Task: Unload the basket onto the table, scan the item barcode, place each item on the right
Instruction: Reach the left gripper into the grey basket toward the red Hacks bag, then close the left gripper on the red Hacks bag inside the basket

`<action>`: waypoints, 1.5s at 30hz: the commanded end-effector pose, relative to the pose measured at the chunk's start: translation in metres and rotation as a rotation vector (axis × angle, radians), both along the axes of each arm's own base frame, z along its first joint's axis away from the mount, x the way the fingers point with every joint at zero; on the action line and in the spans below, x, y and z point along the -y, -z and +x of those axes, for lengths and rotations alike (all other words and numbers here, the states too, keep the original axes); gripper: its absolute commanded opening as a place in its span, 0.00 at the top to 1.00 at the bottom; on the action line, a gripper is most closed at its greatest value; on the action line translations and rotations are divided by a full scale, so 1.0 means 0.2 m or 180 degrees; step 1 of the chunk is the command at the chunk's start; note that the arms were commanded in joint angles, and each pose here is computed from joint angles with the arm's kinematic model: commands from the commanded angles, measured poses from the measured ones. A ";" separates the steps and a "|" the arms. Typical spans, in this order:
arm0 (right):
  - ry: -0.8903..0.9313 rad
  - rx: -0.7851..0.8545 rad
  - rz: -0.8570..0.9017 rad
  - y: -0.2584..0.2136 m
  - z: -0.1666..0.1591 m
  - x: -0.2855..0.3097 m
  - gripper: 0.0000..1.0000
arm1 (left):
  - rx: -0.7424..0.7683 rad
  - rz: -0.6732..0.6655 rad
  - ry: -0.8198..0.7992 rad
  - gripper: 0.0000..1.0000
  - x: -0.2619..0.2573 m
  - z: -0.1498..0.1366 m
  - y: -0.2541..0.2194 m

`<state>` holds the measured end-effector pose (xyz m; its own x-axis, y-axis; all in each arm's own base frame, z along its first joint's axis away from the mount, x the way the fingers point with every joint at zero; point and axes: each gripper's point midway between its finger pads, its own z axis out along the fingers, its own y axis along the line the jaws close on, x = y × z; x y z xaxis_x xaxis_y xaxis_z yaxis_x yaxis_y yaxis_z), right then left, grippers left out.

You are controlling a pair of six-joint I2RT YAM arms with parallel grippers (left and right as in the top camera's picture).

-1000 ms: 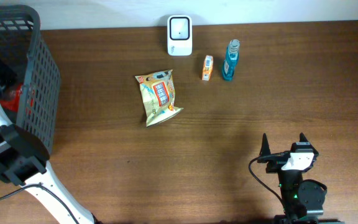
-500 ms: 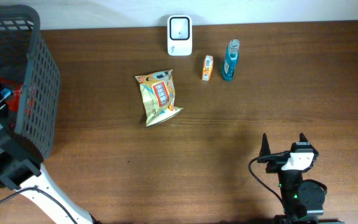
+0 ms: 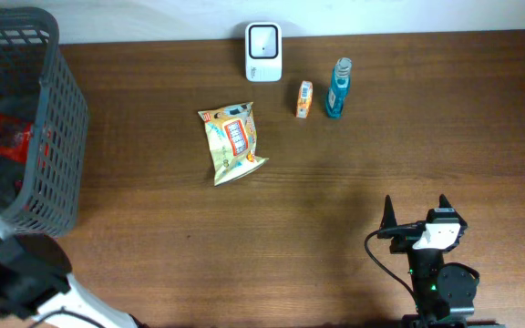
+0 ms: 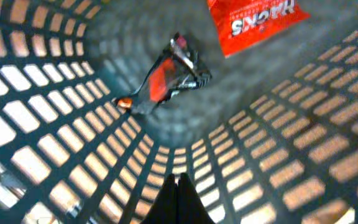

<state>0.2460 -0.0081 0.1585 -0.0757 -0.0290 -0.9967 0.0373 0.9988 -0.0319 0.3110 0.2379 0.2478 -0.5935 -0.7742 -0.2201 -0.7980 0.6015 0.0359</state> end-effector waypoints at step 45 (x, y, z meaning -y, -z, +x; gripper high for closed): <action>0.0053 -0.0027 -0.0001 0.02 0.00 0.02 0.01 | -0.0059 -0.0160 -0.0434 1.00 0.37 -0.55 -0.04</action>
